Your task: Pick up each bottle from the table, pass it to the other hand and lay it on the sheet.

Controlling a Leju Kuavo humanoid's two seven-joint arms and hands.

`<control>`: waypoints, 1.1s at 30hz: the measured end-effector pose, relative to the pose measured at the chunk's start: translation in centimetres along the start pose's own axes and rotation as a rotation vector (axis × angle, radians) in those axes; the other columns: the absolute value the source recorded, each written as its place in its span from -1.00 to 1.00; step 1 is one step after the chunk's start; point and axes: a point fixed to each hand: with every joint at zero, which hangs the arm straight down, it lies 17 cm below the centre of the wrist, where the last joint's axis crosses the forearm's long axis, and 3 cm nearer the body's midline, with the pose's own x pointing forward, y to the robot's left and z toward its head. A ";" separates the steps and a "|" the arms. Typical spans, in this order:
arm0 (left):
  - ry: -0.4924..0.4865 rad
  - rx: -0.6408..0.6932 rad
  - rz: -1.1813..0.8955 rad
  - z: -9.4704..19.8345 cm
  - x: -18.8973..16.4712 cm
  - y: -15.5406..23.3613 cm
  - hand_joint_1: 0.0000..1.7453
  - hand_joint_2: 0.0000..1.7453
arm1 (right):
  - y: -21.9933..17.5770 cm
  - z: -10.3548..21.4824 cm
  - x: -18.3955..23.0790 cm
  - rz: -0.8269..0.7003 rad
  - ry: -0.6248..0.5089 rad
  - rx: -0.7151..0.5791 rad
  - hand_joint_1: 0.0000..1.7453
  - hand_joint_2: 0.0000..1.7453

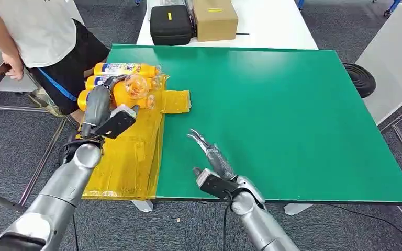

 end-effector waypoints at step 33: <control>0.117 -0.943 -0.384 11.4 -12.6 -11.0 1.00 1.00 | -10.9 3.4 2.8 0.010 -0.064 -0.280 -1.00 -1.00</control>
